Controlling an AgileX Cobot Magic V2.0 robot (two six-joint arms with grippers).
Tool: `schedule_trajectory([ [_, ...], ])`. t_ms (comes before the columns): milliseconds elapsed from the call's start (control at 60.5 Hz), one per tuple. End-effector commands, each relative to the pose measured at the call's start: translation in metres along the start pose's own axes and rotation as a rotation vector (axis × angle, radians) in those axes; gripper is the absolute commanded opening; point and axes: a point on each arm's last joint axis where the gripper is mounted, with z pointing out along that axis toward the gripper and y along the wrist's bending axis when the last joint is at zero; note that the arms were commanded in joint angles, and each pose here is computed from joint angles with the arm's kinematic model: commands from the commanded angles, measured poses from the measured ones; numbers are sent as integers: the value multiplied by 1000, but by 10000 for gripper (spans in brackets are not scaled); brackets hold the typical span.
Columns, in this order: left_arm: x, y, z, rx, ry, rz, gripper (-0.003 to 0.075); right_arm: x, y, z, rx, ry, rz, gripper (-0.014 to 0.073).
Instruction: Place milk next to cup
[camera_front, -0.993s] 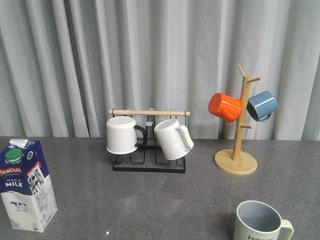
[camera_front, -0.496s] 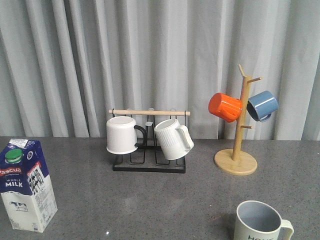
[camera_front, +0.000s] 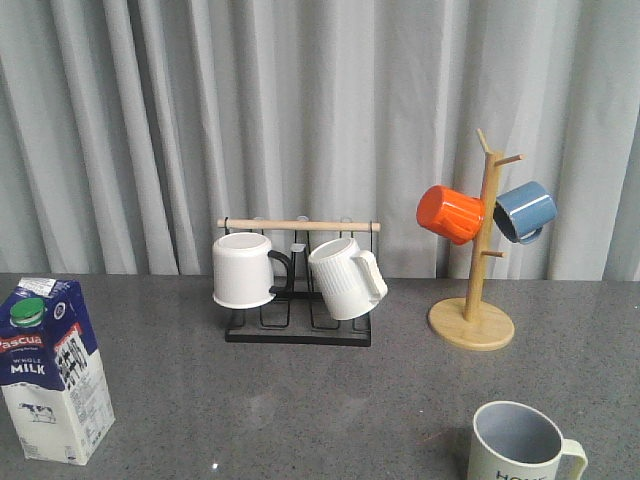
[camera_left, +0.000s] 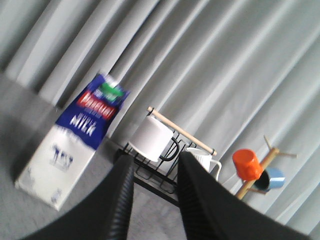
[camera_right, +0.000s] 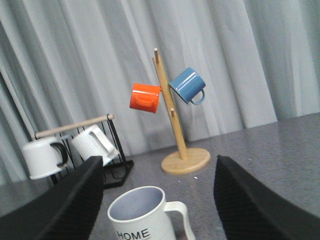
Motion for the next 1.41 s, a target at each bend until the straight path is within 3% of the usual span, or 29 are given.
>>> schedule_trajectory([
  [0, -29, -22, 5, -5, 15, 146, 232, -41, 11, 7, 16, 11, -56, 463],
  [132, -50, -34, 27, -85, 147, 282, 238, -74, 21, 32, 39, 179, -148, 463],
  [248, -66, -41, 53, -136, 212, 360, 238, -84, 28, 65, 13, 376, -250, 463],
  [447, -83, -50, 82, -152, 219, 408, 238, -89, 34, 102, -19, 381, -185, 463],
  [662, -81, -48, 90, -163, 245, 407, 238, -42, 22, 131, -4, 648, -214, 463],
  [860, -80, -48, 91, -164, 247, 407, 238, -2, 9, 159, 2, 786, -281, 463],
  [1390, -80, -48, 91, -165, 248, 407, 238, 53, -11, 206, 54, 835, -282, 463],
])
